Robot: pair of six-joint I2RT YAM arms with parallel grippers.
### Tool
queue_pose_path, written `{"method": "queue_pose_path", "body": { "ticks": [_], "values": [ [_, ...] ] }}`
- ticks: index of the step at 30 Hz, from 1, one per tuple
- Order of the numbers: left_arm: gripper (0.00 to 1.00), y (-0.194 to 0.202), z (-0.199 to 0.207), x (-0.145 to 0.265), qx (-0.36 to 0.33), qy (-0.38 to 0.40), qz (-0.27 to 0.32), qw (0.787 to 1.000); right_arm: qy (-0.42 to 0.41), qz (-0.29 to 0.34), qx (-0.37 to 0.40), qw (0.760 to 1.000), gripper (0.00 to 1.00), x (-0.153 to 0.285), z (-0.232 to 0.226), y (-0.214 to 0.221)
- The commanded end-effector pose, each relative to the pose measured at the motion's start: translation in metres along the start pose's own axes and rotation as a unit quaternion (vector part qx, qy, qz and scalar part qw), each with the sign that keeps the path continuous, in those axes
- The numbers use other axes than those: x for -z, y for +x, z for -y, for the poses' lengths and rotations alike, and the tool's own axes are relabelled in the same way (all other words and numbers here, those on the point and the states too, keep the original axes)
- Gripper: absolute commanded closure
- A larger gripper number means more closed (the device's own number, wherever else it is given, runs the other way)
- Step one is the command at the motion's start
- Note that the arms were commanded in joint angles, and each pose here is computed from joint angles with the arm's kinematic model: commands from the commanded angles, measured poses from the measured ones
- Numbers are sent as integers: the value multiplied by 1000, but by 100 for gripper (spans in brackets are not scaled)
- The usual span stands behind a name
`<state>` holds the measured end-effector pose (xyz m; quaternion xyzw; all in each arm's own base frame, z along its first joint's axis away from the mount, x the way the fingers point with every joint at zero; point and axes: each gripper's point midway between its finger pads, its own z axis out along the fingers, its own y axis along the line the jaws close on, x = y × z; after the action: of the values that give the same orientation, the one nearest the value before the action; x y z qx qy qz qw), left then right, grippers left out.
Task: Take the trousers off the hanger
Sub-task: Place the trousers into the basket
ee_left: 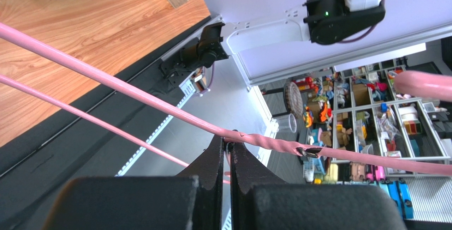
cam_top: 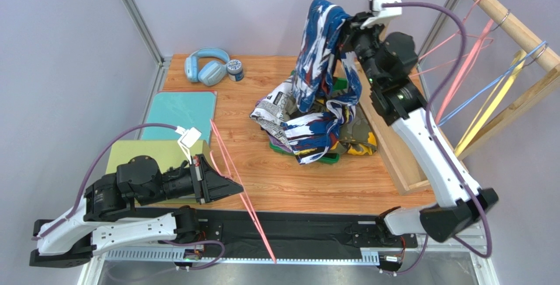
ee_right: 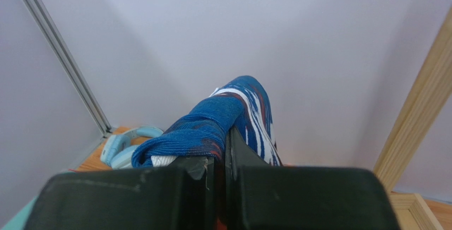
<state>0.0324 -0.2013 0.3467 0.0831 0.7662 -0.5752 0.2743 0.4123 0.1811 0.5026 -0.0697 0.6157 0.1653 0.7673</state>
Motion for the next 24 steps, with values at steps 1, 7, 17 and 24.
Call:
{"method": "queue_pose_path", "body": {
  "ticks": [1,7,17,24],
  "values": [
    [100,-14,25,5,-5,42,19,999,-8,17,-37,999,100,36,-5,-24],
    [100,-16,29,4,-8,44,21,999,-20,-103,-54,993,100,66,-9,77],
    [100,-14,33,-4,-15,48,10,999,-47,-320,-45,945,100,104,-53,238],
    [100,-12,36,-7,-17,52,3,998,-117,-409,-4,905,100,96,-121,292]
  ]
}}
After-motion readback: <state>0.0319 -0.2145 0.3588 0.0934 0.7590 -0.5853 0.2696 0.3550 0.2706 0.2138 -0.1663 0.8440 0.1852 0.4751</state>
